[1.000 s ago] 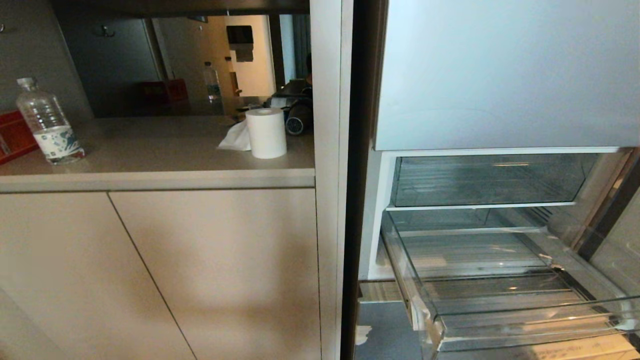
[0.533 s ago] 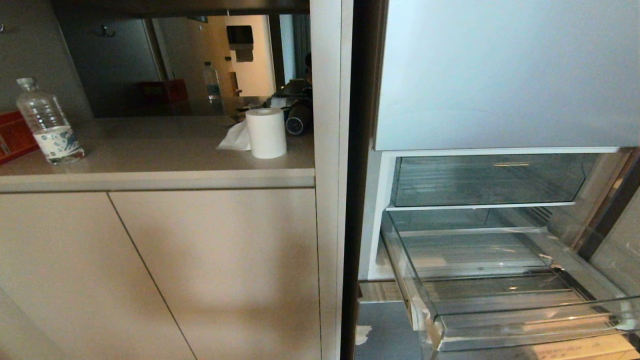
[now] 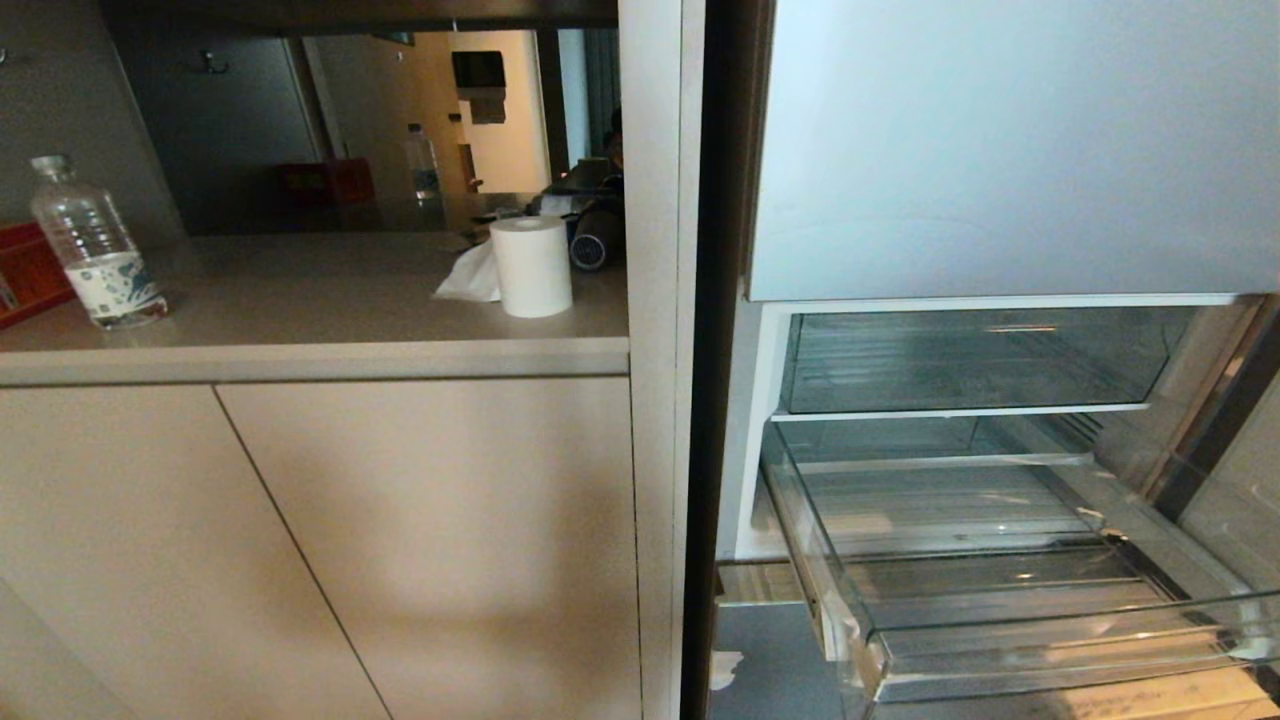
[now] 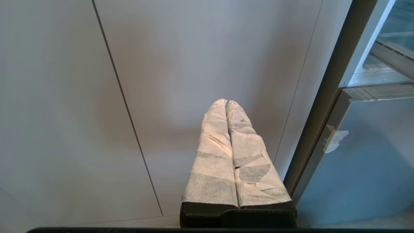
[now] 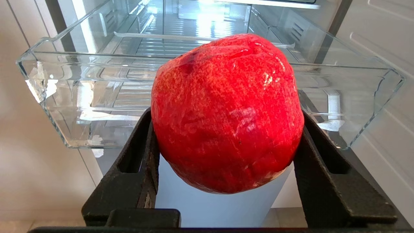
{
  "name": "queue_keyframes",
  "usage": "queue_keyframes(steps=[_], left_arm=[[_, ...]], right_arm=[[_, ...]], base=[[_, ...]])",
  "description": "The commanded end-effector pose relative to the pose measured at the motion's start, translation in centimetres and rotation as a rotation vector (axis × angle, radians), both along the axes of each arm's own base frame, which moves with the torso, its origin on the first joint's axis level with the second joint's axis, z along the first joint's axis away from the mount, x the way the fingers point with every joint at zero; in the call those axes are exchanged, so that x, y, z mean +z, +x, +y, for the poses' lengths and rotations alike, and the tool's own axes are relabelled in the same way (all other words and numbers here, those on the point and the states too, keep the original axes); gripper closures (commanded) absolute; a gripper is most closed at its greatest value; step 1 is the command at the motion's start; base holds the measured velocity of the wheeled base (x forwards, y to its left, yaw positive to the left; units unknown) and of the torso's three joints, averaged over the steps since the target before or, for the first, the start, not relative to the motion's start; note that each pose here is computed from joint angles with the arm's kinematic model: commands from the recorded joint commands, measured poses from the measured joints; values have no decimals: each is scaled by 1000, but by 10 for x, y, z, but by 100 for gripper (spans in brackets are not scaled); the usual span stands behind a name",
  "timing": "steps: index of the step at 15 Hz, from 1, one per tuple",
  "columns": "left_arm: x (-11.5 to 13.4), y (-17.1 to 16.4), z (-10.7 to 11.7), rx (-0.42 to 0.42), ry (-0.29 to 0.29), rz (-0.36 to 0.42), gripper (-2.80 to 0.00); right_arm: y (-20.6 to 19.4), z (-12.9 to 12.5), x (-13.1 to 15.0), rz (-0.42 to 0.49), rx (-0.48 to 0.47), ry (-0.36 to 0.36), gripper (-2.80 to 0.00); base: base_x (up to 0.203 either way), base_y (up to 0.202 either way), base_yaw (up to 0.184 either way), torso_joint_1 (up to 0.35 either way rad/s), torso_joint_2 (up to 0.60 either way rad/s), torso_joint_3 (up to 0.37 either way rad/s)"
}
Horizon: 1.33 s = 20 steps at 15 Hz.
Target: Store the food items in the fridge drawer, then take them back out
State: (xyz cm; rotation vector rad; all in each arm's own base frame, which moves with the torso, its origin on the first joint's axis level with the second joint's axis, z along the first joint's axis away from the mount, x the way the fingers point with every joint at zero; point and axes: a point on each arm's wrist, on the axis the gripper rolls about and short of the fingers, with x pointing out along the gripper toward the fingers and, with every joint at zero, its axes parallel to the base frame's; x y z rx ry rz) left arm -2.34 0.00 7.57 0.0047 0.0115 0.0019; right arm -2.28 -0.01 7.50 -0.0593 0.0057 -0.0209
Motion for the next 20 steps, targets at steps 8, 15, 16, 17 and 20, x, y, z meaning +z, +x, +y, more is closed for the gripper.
queue_keyframes(steps=[8,15,16,17,20], left_arm=[[0,0,0,0,0,-1,0],[0,0,0,0,0,-2,0],[0,0,0,1,0,-2,0],[0,0,0,0,0,-2,0],[0,0,0,1,0,-2,0]], right_arm=[[0,0,0,2,-5,35,0],[0,0,0,0,-4,35,0],[0,0,0,1,-1,38,0],[0,0,0,0,0,37,0],[0,0,0,0,-2,49,0]], base=[[-2,3,-120,2,0,0],[0,7,-176,2,3,3],[0,6,-173,7,4,2],[1,7,-167,-2,11,-2],[0,0,-75,0,0,2]])
